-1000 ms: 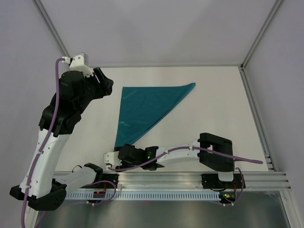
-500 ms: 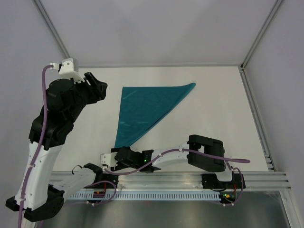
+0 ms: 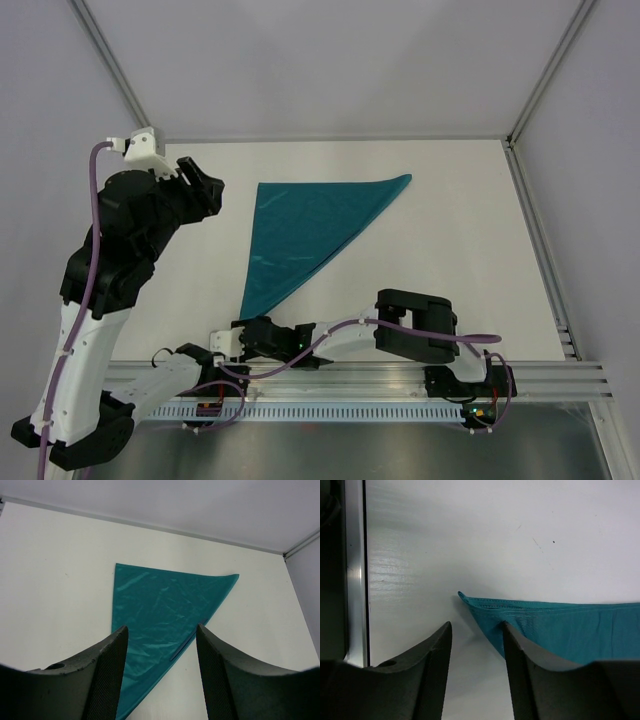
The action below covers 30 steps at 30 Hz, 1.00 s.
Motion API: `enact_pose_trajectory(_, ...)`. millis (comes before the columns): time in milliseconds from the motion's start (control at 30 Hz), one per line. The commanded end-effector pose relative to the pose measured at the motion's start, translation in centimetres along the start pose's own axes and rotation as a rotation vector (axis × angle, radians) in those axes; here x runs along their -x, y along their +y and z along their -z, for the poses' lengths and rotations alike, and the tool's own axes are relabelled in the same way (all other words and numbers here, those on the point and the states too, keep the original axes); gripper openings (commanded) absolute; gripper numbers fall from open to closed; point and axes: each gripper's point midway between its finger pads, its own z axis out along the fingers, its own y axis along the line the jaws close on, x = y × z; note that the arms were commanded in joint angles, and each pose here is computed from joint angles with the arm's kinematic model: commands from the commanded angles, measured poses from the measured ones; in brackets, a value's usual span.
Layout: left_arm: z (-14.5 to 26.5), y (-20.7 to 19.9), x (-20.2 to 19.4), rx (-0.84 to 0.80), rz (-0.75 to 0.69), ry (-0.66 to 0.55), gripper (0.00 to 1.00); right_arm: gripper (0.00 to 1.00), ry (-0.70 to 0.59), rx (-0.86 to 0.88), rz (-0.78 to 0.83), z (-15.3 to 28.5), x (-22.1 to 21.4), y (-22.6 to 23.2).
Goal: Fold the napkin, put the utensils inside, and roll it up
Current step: Fold the napkin
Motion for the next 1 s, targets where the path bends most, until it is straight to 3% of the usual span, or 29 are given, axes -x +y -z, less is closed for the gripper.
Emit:
enact_pose_trajectory(0, 0.3, 0.4, -0.2, 0.014, 0.004, 0.001, 0.62, 0.5, -0.027, -0.036, 0.004, -0.7, 0.5, -0.2)
enact_pose_trajectory(400, 0.4, 0.3, -0.4, 0.0, 0.001, 0.008, 0.62, 0.14, -0.018, -0.06, 0.013, -0.9, 0.3, -0.7)
enact_pose_trajectory(967, 0.1, 0.2, -0.9, -0.004, 0.0, 0.019, 0.61, 0.04, -0.055, -0.112, -0.093, 0.4, 3.4, -5.8)
